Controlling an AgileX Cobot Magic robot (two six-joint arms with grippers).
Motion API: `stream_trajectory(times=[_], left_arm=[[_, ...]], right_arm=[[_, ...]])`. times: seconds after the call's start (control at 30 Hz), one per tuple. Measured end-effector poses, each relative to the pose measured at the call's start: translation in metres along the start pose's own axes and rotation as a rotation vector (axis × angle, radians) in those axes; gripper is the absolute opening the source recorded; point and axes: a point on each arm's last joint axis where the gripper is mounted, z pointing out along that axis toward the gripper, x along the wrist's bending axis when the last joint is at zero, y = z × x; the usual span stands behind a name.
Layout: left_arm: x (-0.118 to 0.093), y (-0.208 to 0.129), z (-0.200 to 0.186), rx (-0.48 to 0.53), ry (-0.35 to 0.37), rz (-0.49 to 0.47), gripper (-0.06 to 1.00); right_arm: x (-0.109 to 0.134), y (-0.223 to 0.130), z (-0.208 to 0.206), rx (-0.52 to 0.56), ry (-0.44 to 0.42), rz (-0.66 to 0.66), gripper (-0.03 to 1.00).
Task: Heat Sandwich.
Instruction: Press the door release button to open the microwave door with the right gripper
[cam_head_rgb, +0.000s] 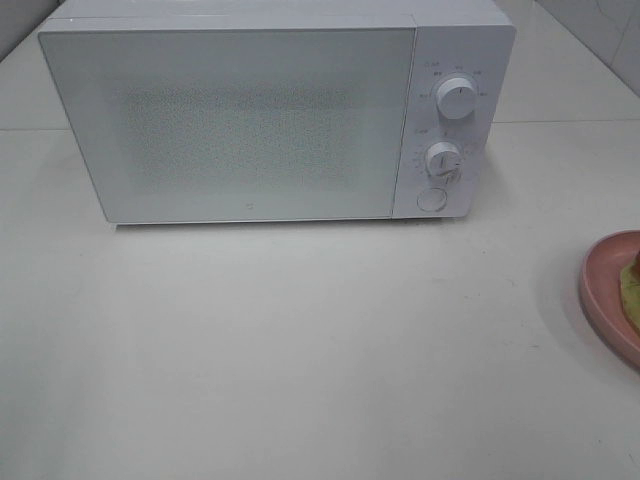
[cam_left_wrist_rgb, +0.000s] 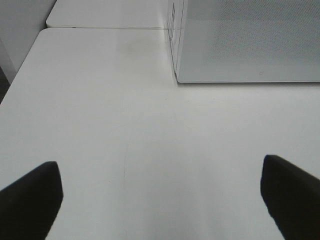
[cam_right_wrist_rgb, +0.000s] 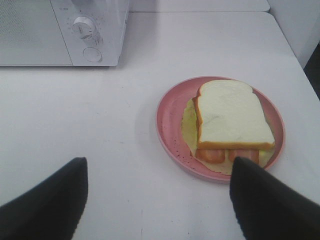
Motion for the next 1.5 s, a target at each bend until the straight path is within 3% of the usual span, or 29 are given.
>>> stream_trajectory(times=[0.73,0.9,1.5], left_arm=[[0.0,0.0,0.0,0.0,0.0,0.0,0.99],[0.0,0.0,0.0,0.0,0.0,0.0,0.99],[0.0,0.0,0.0,0.0,0.0,0.0,0.99]], right_arm=[[0.0,0.003,-0.001,-0.01,0.002,0.002,0.76],[0.002,0.018,0.001,-0.031,0.006,0.001,0.76],[0.007,0.053,0.045,0.048,0.01,-0.015,0.76]])
